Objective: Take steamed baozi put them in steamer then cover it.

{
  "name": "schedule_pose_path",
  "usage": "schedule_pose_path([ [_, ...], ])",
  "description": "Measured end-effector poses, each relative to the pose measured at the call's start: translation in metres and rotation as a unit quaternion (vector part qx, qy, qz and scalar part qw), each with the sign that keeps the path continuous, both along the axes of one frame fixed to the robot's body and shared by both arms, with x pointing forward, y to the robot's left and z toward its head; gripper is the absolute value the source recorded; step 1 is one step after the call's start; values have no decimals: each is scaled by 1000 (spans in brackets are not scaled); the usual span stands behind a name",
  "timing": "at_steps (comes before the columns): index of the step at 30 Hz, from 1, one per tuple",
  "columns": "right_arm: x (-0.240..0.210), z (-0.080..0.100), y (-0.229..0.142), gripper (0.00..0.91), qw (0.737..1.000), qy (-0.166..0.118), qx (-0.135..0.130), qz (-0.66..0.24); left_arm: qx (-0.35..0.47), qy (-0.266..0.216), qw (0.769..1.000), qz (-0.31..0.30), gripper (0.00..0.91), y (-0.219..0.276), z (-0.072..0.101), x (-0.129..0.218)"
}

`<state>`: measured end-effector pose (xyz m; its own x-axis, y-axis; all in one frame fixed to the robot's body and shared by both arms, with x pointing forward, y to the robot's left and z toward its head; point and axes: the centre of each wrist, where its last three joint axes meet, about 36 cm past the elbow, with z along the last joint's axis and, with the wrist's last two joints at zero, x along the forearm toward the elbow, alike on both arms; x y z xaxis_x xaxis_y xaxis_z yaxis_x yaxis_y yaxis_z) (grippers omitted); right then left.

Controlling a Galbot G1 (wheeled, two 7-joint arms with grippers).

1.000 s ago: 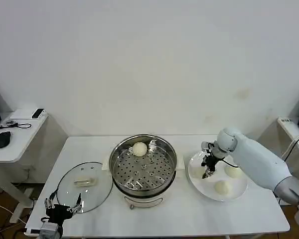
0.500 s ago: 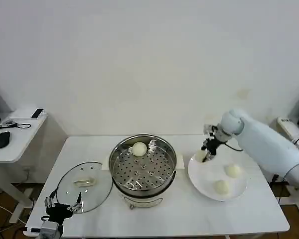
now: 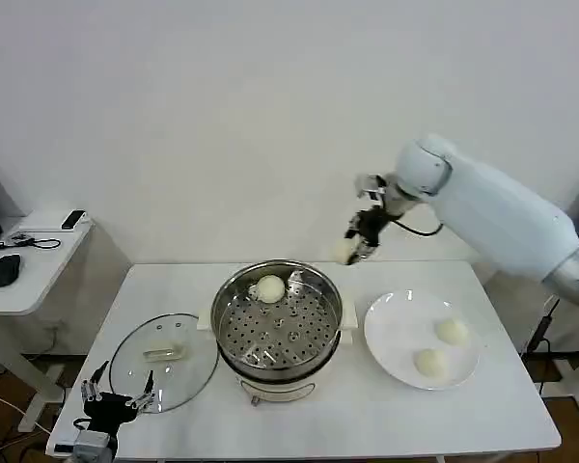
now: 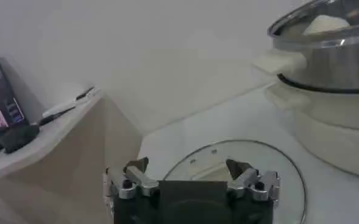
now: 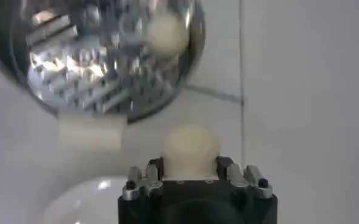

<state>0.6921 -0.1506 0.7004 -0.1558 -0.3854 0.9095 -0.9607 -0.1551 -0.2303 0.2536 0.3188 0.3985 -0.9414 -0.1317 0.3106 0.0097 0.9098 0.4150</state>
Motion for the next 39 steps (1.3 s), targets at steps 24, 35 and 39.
schedule_pose_path([
  [24,-23,-70,157,574,994,84,-24,73,6,-9,1000,11,907,-2,5,-3],
  [35,-27,-105,185,574,992,87,-40,82,9,-9,1000,14,907,0,5,-3],
  [39,-27,-113,190,574,992,88,-42,83,9,-7,1000,15,907,2,3,-2],
])
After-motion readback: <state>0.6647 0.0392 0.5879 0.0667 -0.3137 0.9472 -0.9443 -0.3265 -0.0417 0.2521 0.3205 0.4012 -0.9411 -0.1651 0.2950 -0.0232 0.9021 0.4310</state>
